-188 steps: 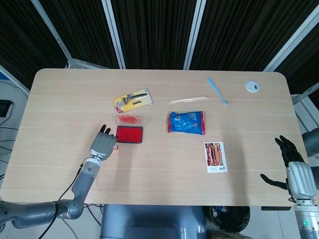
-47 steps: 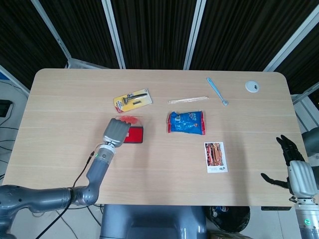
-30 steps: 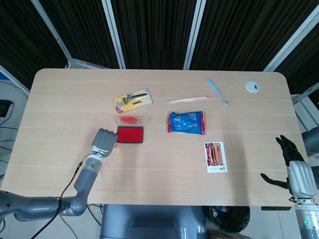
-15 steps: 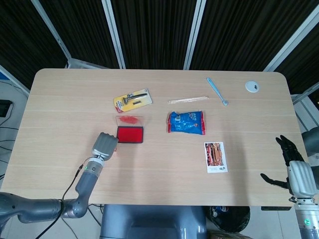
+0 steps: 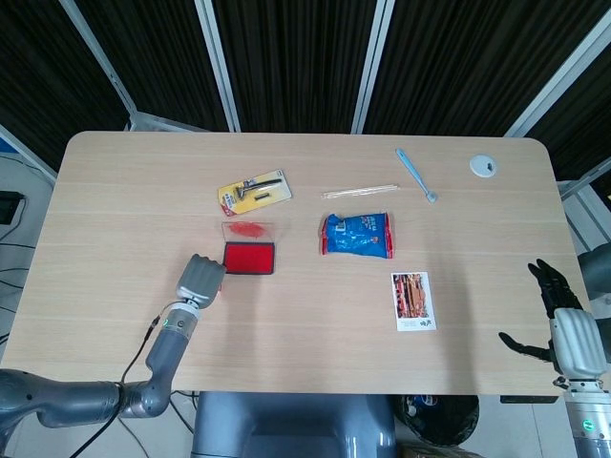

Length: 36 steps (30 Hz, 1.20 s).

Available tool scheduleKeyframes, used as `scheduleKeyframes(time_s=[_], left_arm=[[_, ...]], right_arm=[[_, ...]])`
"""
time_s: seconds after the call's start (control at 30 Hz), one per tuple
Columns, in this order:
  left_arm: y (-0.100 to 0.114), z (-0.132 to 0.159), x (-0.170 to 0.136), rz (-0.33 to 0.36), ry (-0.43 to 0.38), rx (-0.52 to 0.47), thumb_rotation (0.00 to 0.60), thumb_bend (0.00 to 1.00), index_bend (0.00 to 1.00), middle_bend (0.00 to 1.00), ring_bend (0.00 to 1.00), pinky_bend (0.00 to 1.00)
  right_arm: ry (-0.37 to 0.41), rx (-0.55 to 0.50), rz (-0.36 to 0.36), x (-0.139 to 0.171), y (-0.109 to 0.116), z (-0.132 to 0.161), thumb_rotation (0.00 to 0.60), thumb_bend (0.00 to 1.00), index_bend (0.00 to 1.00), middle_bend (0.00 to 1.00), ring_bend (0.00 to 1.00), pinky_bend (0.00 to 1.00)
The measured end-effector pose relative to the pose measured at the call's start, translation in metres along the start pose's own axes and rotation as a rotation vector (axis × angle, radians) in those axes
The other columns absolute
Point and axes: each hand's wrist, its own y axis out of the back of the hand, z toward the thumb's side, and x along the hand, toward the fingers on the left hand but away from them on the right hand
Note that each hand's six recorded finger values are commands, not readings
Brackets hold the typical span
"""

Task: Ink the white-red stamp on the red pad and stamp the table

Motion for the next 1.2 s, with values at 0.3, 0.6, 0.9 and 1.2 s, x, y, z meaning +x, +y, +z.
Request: scheduleKeyframes(time_s=[0.3,0.6,0.9,1.2], left_arm=[[-0.0011,0.0006,0.0000,-0.006,0.002,0.010,0.600,0.33,0.59,0.59,0.43,0.47],[-0.0017,-0.0012,-0.0001,-0.013,0.009,0.021,0.600,0.31,0.54,0.53,0.38,0.45],[-0.0031,-0.0050,-0.0016,-0.023,0.017,0.036,0.600,0.27,0.41,0.37,0.31,0.38],[-0.0029,-0.0069,-0.0037,-0.028,0.019,0.033,0.600,0.16,0.22,0.17,0.19,0.28]], right_arm=[[0.001,0.001,-0.001,0.0001,0.0003,0.0000,0.600,0.12,0.00,0.00,0.00,0.19],[0.002,0.001,-0.003,0.0003,0.0005,0.0001,0.600,0.13,0.00,0.00,0.00,0.19],[0.002,0.000,-0.003,0.0006,0.0004,0.0005,0.600,0.13,0.00,0.00,0.00,0.19],[0.002,0.000,-0.003,0.0010,0.0006,0.0007,0.600,0.13,0.00,0.00,0.00,0.19]])
